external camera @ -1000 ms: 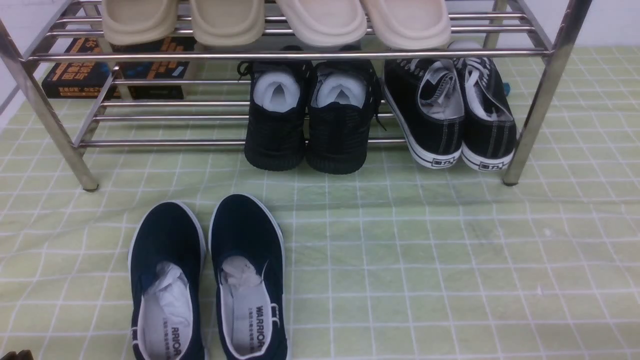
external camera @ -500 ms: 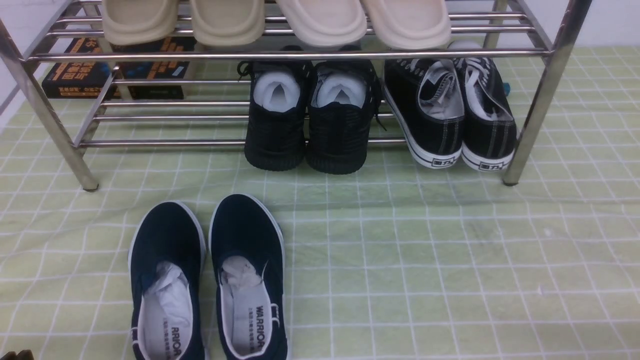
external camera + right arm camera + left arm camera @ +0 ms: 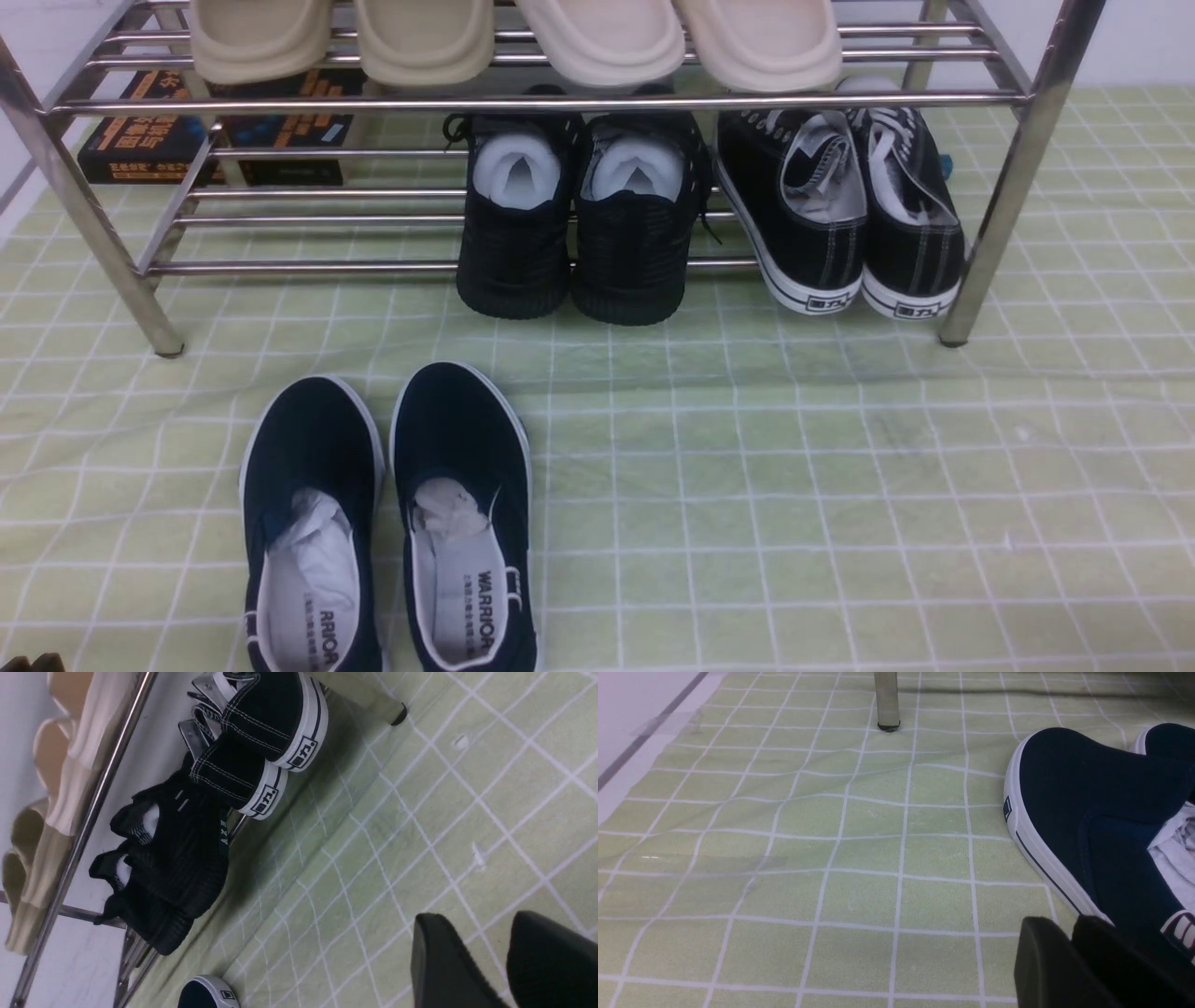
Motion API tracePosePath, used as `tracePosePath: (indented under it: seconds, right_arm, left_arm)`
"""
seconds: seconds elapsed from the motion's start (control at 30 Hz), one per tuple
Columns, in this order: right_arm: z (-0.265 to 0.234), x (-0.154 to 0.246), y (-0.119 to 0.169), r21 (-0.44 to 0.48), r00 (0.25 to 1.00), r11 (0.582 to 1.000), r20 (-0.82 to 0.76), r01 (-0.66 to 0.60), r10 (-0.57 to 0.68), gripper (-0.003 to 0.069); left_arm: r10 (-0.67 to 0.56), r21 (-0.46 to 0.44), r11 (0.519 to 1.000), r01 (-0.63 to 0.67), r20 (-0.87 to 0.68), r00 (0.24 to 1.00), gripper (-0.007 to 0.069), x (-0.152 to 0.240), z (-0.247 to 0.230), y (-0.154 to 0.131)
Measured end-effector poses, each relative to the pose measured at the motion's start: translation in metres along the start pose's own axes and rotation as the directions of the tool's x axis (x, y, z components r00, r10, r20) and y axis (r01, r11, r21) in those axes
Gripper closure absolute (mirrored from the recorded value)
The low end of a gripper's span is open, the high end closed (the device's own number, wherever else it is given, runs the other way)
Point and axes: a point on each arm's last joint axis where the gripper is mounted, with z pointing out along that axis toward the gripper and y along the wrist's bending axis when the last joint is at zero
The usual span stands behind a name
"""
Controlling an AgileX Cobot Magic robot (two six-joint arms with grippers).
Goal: Take the shoes off the shelf with your hand from the green coffee tablecloth.
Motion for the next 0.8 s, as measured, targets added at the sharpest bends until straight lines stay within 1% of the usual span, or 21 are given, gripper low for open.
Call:
tracePosePath:
  seconds: [0.1,0.13,0.2,0.23,0.27,0.3,0.33,0.37,0.4,0.43,0.47,0.5,0.53,0.57,0.6,0.63,0.67,0.7,0.73,0.8]
  right_arm:
    - [0.0,0.0,0.001,-0.013,1.0,1.0,0.003,-0.026,0.026,0.0421]
    - [0.0,-0.002,0.003,-0.039,0.997,0.997,0.019,-0.067,0.068,0.0421]
    - [-0.001,-0.004,0.006,-0.058,0.996,0.995,0.035,-0.076,0.078,0.0421]
    - [-0.005,-0.012,0.017,-0.098,0.996,0.995,0.092,0.018,-0.009,0.044]
    - [-0.007,-0.016,0.023,-0.113,0.991,0.991,0.12,0.068,-0.054,0.0459]
    - [-0.013,-0.023,0.036,-0.138,0.977,0.979,0.17,0.151,-0.127,0.0477]
    - [-0.022,-0.032,0.054,-0.152,0.939,0.946,0.242,0.286,-0.245,0.0522]
    - [-0.028,-0.038,0.066,-0.146,0.9,0.914,0.288,0.378,-0.326,0.0568]
    - [-0.029,-0.04,0.069,-0.135,0.883,0.9,0.298,0.415,-0.363,0.0578]
    - [-0.035,-0.05,0.089,-0.102,0.805,0.832,0.34,0.545,-0.486,0.0639]
    - [-0.037,-0.057,0.104,-0.069,0.746,0.775,0.338,0.628,-0.574,0.0666]
    - [-0.038,-0.059,0.109,-0.065,0.731,0.762,0.342,0.645,-0.59,0.0666]
    - [-0.028,-0.065,0.12,-0.032,0.669,0.684,0.243,0.729,-0.702,0.0666]
    - [-0.027,-0.066,0.123,-0.03,0.659,0.672,0.233,0.74,-0.715,0.0666]
    - [-0.015,-0.066,0.125,-0.032,0.629,0.63,0.104,0.776,-0.77,0.066]
    - [-0.004,-0.066,0.123,-0.038,0.612,0.612,-0.011,0.79,-0.791,0.0659]
    - [0.011,-0.066,0.119,-0.042,0.595,0.606,-0.145,0.795,-0.791,0.0657]
    - [0.023,-0.066,0.115,-0.05,0.579,0.61,-0.261,0.791,-0.772,0.0657]
    - [0.034,-0.065,0.111,-0.058,0.564,0.623,-0.366,0.78,-0.74,0.0657]
    - [0.051,-0.065,0.109,-0.069,0.54,0.662,-0.519,0.746,-0.662,0.0656]
  left_arm:
    - [0.0,0.0,1.0,0.0,0.0,1.0,0.0501,0.0,0.0,0.0]
    - [0.0,0.0,1.0,0.0,0.0,1.0,0.05,0.0,0.0,0.0]
    - [0.0,0.0,1.0,0.0,0.0,1.0,0.0498,0.0,0.0,0.0]
    - [0.0,0.0,1.0,0.0,0.0,1.0,0.0498,0.0,0.0,0.0]
    - [0.0,0.0,1.0,0.0,0.0,1.0,0.0497,0.0,0.0,0.0]
    - [0.0,0.0,1.0,0.0,0.0,1.0,0.0498,0.0,0.0,0.0]
    - [0.0,0.0,1.0,0.0,0.0,1.0,0.0496,0.0,0.0,0.0]
    - [0.0,0.0,1.0,0.0,0.0,1.0,0.0494,0.0,0.0,0.0]
    - [0.0,0.0,1.0,0.0,0.0,1.0,0.0494,0.0,0.0,0.0]
    - [0.0,0.0,1.0,0.0,0.0,1.0,0.0491,0.0,0.0,0.0]
    - [0.0,0.0,1.0,0.0,0.0,1.0,0.0489,0.0,0.0,0.0]
    - [0.0,0.0,1.0,0.0,0.0,1.0,0.0488,0.0,0.0,0.0]
    - [0.0,0.0,1.0,0.0,0.0,1.0,0.0485,0.0,0.0,0.0]
    - [0.0,0.0,1.0,0.0,0.0,1.0,0.0485,0.0,0.0,0.0]
    - [0.0,0.0,1.0,0.0,0.0,1.0,0.0484,0.0,0.0,0.0]
    - [0.0,0.0,1.0,0.0,0.0,1.0,0.0484,0.0,0.0,0.0]
    - [0.0,0.0,1.0,0.0,0.0,1.0,0.0484,0.0,0.0,0.0]
    - [0.0,0.0,1.0,0.0,0.0,1.0,0.0484,0.0,0.0,0.0]
    - [0.0,0.0,1.0,0.0,0.0,1.0,0.0484,0.0,0.0,0.0]
    - [0.0,0.0,1.0,0.0,0.0,1.0,0.0484,0.0,0.0,0.0]
